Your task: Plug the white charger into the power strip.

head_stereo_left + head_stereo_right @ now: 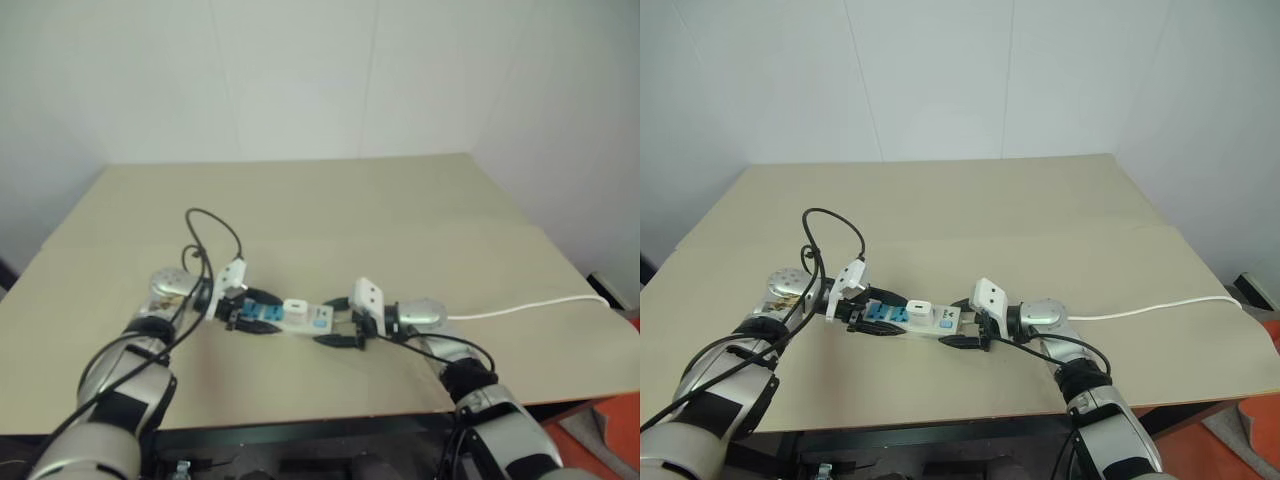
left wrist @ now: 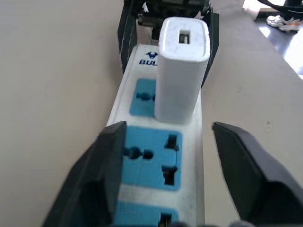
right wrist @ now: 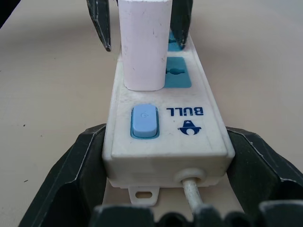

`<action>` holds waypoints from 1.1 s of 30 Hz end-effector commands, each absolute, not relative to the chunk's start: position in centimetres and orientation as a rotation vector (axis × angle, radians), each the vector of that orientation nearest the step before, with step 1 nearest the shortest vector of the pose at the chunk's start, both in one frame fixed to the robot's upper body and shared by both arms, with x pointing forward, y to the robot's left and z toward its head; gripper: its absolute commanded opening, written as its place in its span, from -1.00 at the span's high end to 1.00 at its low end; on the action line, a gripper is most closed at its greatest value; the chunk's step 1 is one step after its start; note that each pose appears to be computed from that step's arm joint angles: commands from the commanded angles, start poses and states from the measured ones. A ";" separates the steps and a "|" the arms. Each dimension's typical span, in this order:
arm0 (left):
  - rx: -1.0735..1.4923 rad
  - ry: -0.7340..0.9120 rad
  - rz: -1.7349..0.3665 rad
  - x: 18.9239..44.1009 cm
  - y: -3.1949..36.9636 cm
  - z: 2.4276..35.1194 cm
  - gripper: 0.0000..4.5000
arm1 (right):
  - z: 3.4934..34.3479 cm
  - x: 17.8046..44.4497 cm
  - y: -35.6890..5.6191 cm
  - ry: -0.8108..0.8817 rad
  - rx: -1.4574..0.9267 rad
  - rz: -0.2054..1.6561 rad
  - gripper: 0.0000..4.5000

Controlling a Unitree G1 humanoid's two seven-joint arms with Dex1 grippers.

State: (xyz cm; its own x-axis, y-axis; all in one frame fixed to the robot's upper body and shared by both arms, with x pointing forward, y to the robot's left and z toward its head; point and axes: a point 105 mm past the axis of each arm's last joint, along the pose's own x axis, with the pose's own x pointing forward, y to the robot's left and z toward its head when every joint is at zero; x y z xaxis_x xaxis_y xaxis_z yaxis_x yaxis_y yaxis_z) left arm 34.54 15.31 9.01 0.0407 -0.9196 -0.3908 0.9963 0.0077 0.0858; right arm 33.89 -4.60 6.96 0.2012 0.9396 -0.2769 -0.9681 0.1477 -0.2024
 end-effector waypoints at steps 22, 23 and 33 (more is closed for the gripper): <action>0.298 0.000 -1.448 32.8 19.7 15.5 -1.00 | 9.2 33.8 -8.9 0.062 -0.419 1.300 -0.99; 0.288 -0.014 -1.438 32.4 20.3 16.0 -1.00 | 9.7 33.5 -9.7 0.058 -0.426 1.295 -0.99; 0.321 0.002 -1.320 27.1 26.2 17.9 -1.00 | 16.8 29.1 -18.1 0.019 -0.509 1.198 -0.99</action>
